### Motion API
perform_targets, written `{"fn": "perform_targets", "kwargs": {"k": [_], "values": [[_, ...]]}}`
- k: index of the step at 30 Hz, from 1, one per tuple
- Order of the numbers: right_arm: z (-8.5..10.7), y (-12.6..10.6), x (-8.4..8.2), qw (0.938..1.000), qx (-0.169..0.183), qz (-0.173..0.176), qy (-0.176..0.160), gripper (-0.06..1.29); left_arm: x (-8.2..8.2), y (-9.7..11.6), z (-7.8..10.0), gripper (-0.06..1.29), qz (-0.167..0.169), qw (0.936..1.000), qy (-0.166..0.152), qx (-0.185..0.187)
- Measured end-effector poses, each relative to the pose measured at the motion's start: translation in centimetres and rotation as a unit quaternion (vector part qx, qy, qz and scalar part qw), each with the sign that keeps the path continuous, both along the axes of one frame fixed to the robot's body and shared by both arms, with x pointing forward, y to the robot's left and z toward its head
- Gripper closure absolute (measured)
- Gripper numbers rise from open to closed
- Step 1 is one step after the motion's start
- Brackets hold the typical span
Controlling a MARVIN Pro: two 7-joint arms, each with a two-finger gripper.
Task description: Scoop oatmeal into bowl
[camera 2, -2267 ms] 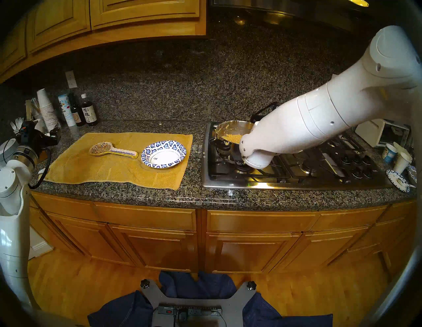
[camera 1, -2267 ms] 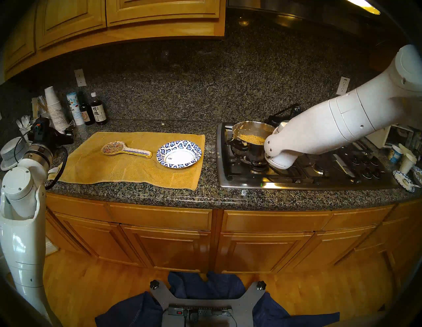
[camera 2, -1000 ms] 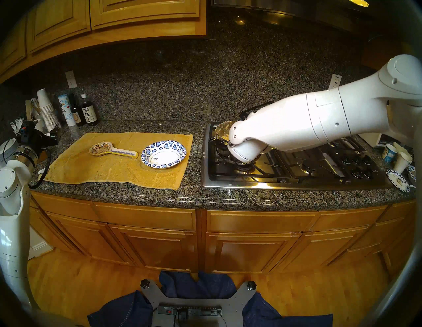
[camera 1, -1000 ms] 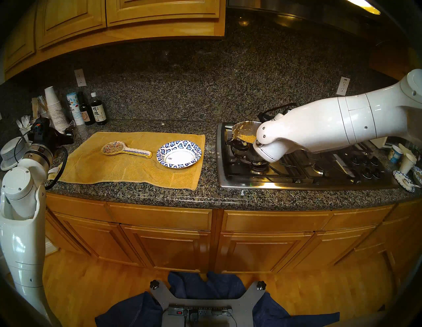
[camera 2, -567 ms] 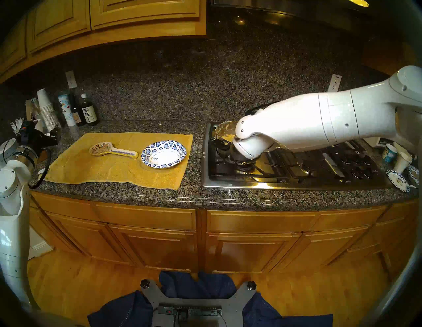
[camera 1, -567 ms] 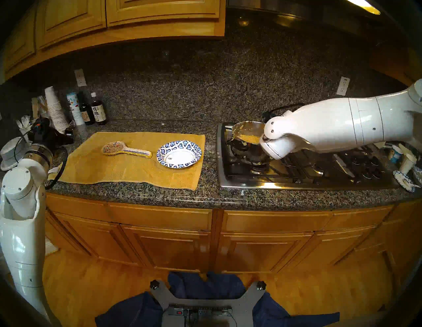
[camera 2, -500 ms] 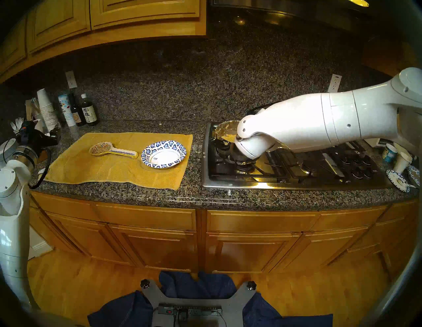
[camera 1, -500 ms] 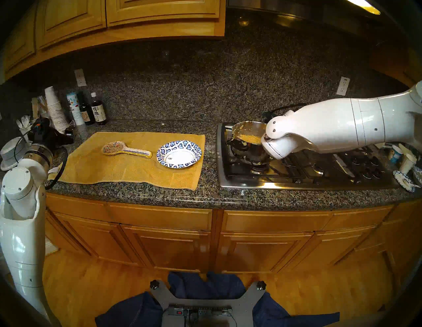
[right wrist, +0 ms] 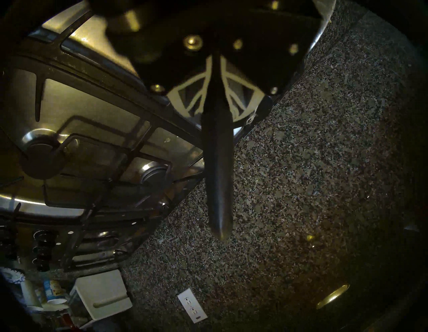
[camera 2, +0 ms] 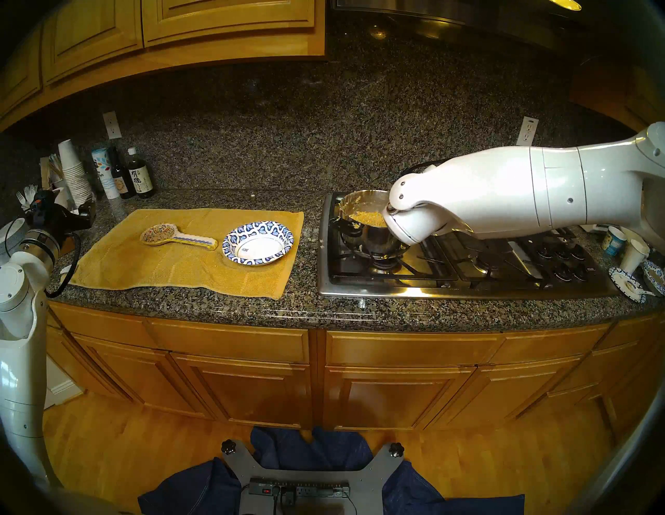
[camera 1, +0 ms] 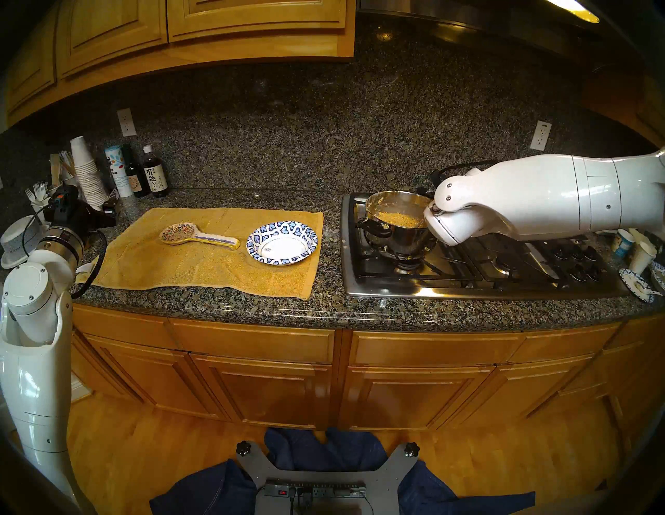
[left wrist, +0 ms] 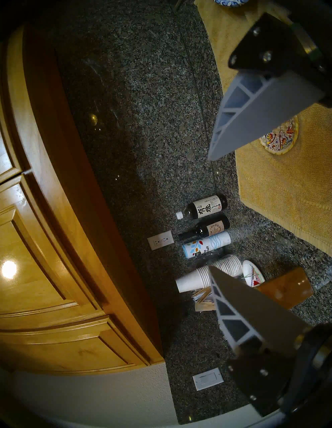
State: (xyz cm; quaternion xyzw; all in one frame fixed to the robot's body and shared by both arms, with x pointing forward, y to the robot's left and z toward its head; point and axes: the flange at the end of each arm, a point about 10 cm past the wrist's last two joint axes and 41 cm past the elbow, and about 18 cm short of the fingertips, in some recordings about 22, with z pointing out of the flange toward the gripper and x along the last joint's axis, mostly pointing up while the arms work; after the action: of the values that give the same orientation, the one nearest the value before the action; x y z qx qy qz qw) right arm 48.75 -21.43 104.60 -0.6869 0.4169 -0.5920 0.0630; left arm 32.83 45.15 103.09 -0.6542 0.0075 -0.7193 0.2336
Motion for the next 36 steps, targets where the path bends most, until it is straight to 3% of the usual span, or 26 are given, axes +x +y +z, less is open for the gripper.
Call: {"fn": "perform_targets", "kwargs": {"k": [16, 36], "values": [[1.5, 0.5, -0.1, 0.9994, 0.023, 0.011, -0.021, 1.26, 0.0, 0.0, 0.0, 0.00, 0.000, 1.0000, 0.000, 0.000], [2.6, -1.9, 0.1, 0.9970, 0.063, -0.018, -0.041, 1.26, 0.0, 0.0, 0.0, 0.00, 0.000, 1.0000, 0.000, 0.000]]}}
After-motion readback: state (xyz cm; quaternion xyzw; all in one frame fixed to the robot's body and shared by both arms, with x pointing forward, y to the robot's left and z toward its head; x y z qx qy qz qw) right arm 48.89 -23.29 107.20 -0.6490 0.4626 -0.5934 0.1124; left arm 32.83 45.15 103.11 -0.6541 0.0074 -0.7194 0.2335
